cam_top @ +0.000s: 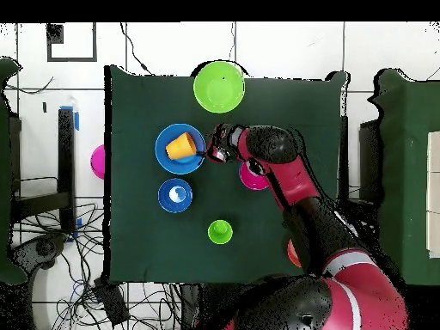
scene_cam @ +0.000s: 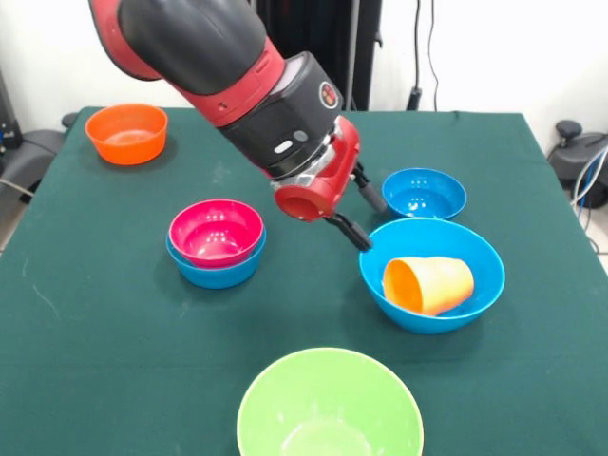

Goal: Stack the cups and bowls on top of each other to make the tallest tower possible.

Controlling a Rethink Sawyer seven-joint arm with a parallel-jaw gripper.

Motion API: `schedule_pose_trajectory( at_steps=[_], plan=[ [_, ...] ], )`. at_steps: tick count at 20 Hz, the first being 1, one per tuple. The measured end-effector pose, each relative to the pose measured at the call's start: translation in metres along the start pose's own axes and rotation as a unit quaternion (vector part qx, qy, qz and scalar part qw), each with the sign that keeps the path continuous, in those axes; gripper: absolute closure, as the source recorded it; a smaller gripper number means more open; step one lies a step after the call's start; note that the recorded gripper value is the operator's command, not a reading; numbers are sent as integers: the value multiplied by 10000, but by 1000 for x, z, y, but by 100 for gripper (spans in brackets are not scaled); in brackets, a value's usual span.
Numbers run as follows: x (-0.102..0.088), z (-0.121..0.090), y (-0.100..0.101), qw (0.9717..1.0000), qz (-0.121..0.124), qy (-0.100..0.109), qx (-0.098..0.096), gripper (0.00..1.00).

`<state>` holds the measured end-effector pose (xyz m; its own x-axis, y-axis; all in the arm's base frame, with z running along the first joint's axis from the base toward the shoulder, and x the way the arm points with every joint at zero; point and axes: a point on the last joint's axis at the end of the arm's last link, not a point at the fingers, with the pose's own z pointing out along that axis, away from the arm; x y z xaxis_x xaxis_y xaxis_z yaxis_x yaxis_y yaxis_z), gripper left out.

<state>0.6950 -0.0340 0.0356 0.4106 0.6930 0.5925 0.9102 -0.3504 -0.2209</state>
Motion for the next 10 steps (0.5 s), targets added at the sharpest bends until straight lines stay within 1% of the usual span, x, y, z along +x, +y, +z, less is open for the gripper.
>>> schedule_pose_trajectory(
  at_steps=[1,7,10],
  plan=[
    [6,4,-1,10000,-23,76,1,0],
    [21,14,-1,9997,-101,235,-27,0],
    [23,25,-2,9995,-103,294,10,0]
  ],
)
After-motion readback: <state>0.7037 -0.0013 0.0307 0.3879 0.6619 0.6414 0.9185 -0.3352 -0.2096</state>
